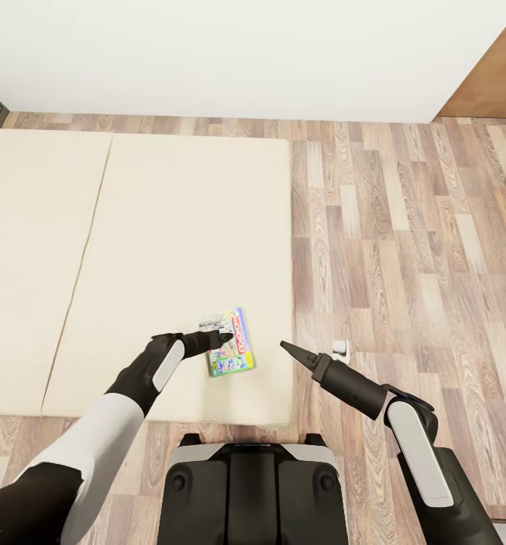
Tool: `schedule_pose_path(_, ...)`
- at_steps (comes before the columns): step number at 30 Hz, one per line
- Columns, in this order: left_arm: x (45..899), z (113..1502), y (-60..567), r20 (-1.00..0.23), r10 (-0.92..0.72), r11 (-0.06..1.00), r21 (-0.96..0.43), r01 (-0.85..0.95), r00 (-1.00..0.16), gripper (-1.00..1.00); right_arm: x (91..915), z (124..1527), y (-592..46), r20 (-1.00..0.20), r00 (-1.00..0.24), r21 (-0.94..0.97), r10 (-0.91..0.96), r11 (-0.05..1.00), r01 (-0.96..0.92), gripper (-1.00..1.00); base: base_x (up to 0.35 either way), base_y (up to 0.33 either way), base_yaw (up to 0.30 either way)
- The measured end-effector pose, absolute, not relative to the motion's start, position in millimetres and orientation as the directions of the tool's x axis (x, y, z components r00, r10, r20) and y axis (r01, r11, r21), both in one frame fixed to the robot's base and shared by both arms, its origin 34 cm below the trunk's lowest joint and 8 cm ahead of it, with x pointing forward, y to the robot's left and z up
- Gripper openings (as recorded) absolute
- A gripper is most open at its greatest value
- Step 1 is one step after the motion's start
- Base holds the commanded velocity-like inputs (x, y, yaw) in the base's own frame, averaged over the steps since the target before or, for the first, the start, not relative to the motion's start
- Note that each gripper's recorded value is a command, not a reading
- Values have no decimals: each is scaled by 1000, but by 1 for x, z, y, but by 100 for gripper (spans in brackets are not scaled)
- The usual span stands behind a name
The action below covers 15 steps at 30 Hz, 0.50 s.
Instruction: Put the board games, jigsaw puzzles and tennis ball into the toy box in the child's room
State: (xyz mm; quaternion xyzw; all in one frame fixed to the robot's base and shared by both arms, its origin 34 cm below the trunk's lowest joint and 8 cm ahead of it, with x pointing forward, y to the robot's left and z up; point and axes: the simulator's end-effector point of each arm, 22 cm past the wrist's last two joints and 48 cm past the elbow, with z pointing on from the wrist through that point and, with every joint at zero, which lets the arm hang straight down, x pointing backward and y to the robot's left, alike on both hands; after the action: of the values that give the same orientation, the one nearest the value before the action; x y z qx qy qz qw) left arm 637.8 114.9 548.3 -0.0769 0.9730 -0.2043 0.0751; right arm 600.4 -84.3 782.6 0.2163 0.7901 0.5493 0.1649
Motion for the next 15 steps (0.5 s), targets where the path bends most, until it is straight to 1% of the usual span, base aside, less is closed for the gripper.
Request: schedule_pose_path(15,638,550,109,-116,-180,901,-418,-116,-977,100,600,782,-85,-23,-852,938,523,306,162,100,0,0,0)
